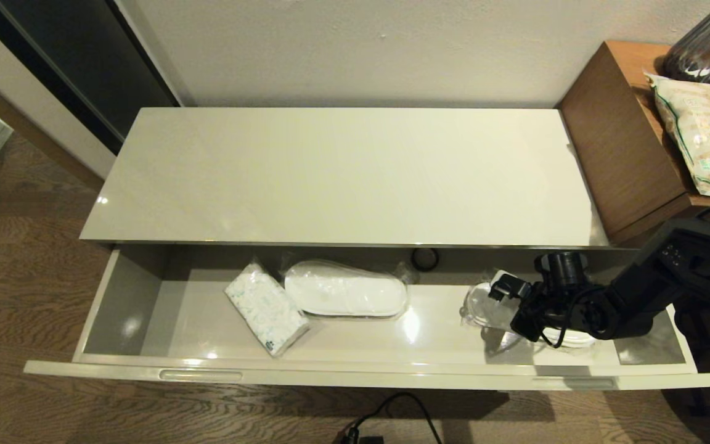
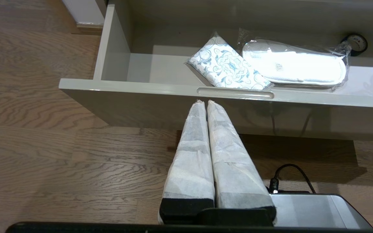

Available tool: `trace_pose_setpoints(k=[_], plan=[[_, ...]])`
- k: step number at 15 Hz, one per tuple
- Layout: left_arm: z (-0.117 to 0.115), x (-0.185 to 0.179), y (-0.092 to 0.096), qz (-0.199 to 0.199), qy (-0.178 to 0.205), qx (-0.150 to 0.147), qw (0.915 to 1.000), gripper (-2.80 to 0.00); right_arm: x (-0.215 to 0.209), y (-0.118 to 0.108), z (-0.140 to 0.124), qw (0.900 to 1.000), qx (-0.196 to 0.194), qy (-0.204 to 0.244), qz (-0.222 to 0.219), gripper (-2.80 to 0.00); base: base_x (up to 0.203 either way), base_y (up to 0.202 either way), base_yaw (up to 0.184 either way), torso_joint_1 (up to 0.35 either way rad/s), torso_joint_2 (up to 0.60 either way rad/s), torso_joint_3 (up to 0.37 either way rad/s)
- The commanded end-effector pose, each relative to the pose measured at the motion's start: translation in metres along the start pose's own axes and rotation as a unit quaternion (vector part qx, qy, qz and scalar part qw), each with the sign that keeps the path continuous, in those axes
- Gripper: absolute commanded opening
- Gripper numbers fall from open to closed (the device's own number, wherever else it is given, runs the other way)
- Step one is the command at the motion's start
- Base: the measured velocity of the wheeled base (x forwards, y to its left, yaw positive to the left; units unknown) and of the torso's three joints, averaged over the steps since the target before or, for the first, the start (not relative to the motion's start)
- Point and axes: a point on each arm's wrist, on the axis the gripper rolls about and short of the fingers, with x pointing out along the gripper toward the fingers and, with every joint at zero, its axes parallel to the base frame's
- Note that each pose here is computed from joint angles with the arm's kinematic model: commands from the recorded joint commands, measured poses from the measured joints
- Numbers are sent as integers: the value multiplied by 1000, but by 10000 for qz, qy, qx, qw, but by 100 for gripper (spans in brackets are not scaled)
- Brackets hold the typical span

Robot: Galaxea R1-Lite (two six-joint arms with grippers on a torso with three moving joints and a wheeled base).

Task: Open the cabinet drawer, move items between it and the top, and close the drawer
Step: Take out the disposable slippers from the drawer

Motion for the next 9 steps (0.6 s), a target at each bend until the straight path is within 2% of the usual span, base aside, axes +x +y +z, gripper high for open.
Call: trace_pose_setpoints(k=[1,6,9], plan=[[0,0,0,4,6,0,10000,-280,1,2,-1,10000,-29,29,5,-280,0,0,0,0,0,0],[0,0,0,4,6,0,10000,-280,-17,-7,5,10000,-21,-20,-54,-280,0,0,0,0,0,0],[0,0,0,4,6,0,10000,-280,-55,-18,13,9999,-14,83,61,-280,0,0,0,0,0,0]])
